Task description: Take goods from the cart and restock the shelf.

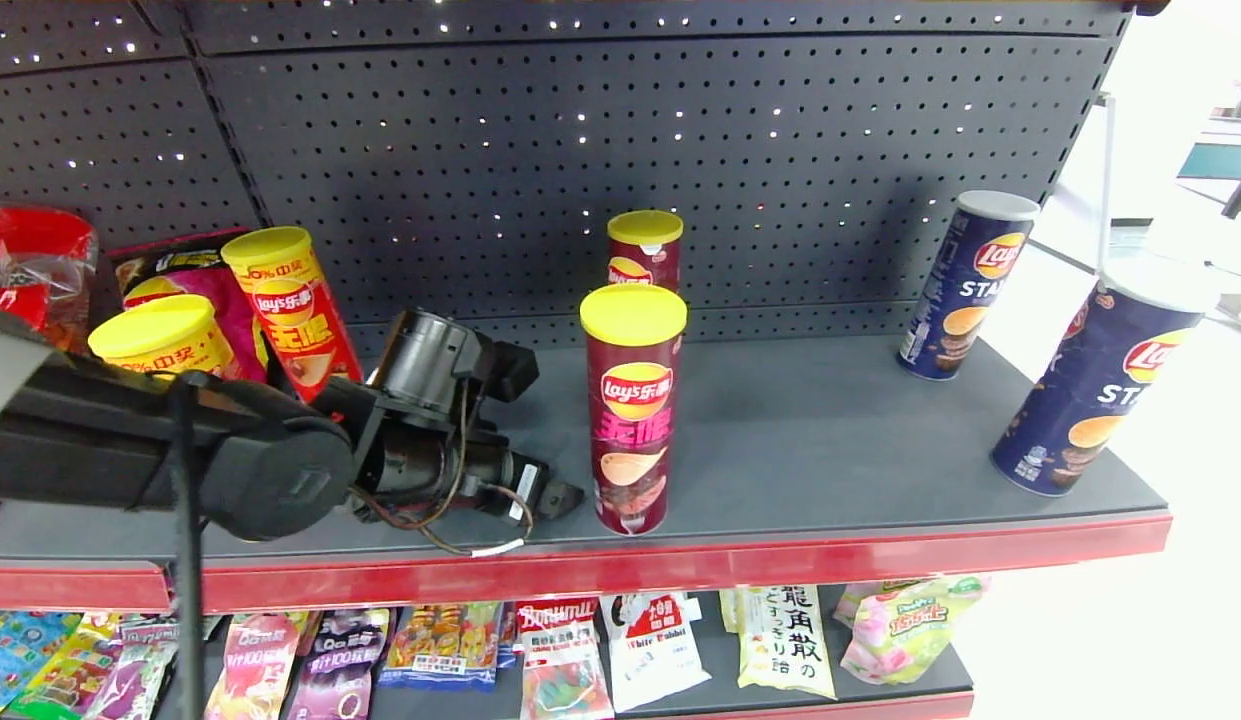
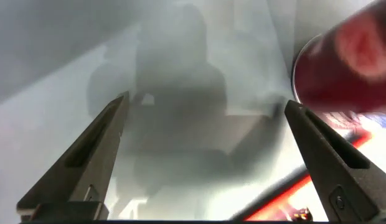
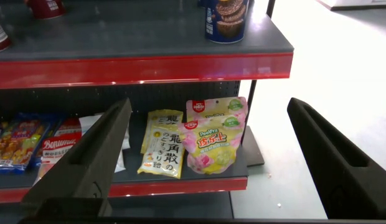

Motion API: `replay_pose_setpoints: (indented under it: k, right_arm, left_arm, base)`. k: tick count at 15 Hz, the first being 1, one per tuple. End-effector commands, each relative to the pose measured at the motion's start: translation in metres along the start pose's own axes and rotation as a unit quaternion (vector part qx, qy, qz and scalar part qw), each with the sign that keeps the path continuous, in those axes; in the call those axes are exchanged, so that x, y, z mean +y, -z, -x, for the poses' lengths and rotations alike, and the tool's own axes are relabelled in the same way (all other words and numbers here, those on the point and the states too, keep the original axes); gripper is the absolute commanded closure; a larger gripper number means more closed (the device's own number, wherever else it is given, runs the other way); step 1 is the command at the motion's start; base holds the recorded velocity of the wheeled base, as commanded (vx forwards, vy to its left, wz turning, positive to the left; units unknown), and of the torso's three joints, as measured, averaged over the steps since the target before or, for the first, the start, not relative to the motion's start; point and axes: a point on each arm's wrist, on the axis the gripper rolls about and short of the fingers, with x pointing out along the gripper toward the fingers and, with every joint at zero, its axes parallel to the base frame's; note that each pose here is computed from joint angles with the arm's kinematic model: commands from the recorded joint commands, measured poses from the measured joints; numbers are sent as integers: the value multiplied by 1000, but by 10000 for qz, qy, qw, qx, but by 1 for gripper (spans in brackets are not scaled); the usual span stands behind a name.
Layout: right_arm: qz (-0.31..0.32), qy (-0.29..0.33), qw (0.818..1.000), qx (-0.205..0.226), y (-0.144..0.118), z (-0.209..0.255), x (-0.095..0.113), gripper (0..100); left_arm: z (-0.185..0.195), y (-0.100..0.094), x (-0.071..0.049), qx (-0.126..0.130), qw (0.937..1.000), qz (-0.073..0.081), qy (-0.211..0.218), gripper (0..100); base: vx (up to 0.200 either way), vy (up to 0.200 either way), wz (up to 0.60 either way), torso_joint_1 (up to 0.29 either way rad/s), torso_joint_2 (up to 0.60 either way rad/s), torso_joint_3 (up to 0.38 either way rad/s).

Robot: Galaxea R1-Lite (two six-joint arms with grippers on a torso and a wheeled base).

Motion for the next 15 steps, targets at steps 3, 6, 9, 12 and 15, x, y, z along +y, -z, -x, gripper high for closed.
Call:
replay_pose_setpoints:
  k: [3,6,9,12,15]
  right_arm:
    - [3,-4,10000,5,0,0,0,0]
    - [3,-4,10000,5,0,0,0,0]
    - [3,-4,10000,5,0,0,0,0]
    - [-5,-4,10000,5,0,0,0,0]
    - [3,-4,10000,5,0,0,0,0]
  left_arm:
    - [102,16,5,-844,9964,57,-99,0]
    - [177,53,2,-1354,9907,41,-85,0]
    - [239,107,3,-1986,9797,138,-238,0]
    - [267,174,0,-2627,9644,121,-287,0]
    - [279,233,-1,-3366,9400,154,-542,0]
  base:
    - [0,0,0,0,0,0]
    - [0,0,0,0,0,0]
    - [0,0,0,0,0,0]
    - [0,0,0,0,0,0]
    - [0,0,0,0,0,0]
